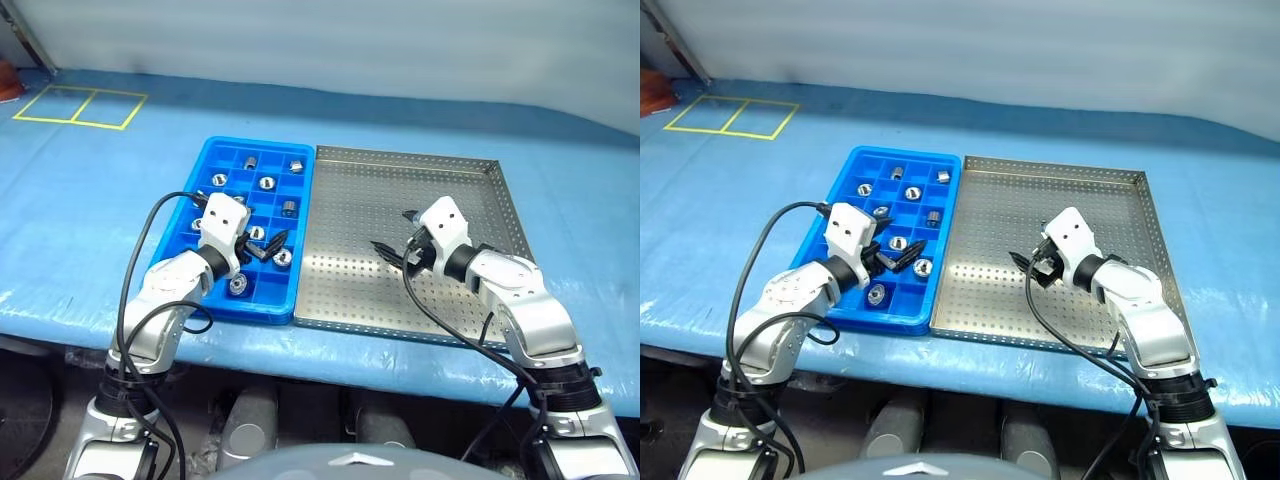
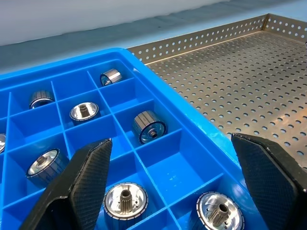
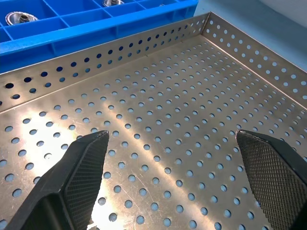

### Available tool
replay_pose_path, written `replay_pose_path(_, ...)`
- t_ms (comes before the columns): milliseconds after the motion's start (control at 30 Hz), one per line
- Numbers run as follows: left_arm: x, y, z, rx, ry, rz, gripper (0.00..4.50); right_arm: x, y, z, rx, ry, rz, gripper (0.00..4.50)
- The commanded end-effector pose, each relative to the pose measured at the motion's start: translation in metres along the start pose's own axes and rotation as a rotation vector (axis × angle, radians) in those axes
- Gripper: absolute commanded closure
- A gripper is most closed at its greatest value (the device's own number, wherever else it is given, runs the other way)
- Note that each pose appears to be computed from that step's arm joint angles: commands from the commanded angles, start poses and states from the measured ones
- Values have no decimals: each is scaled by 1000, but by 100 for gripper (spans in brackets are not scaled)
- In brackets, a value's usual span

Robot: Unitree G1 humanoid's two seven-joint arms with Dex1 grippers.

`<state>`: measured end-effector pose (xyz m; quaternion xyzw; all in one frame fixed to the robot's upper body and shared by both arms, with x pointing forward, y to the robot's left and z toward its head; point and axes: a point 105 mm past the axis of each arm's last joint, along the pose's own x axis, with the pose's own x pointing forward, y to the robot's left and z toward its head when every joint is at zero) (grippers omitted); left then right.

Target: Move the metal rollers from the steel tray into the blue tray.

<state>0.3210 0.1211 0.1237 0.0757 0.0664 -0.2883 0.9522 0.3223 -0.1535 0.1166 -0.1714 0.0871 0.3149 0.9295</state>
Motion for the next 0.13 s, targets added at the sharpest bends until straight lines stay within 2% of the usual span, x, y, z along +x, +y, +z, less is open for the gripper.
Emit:
replay_pose_path(33, -1, 0, 12, 32, -48, -4, 13, -3, 5, 16, -25, -64, 21, 2)
replay_pose_path(133, 1, 1, 15, 36, -57, -8, 13, -5, 11, 21, -25, -96, 58, 2)
